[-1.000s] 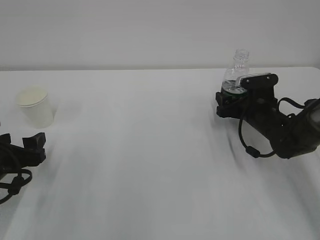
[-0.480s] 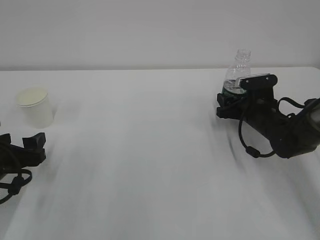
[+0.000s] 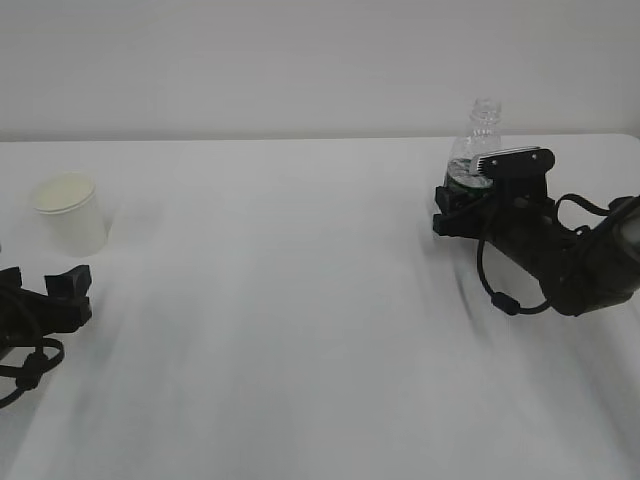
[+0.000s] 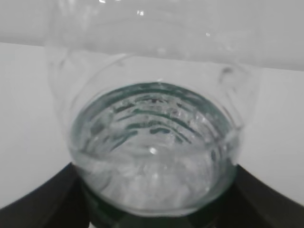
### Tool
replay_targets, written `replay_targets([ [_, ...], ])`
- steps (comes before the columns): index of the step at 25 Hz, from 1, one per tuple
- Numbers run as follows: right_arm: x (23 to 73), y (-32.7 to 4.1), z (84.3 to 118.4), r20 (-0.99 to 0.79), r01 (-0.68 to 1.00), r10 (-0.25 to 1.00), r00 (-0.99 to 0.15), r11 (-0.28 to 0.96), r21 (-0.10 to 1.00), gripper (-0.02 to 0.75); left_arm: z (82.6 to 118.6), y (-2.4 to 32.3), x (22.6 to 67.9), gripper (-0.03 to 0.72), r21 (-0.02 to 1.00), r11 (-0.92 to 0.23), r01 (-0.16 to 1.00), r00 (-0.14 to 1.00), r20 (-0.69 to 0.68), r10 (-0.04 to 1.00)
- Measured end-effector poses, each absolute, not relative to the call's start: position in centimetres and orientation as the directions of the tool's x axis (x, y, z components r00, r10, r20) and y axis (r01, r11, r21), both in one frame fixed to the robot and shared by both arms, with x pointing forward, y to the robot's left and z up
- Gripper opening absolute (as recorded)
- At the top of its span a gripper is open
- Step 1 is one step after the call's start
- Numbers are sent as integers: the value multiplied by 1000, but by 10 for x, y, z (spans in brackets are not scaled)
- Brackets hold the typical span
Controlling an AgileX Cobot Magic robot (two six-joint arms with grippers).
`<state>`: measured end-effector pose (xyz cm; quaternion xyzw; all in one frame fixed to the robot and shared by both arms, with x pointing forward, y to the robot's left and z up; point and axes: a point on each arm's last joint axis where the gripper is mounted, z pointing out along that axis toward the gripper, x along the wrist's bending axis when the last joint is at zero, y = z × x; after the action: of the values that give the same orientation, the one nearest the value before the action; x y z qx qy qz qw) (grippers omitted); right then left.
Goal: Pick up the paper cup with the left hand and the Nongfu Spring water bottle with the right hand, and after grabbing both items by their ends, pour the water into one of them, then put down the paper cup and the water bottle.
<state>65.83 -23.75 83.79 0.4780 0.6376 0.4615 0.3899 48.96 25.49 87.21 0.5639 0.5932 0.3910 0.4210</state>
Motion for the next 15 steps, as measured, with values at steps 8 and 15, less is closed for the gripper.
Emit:
replay_targets([
  [8,658,-237,841,-73,258,965,-250,139,956,476,872,255,490,591,939,58,340,-10,-59,998],
  [15,658,-236,855,-110,276,956,-273,187,943,468,872,255,490,591,939,58,340,-10,-59,998],
])
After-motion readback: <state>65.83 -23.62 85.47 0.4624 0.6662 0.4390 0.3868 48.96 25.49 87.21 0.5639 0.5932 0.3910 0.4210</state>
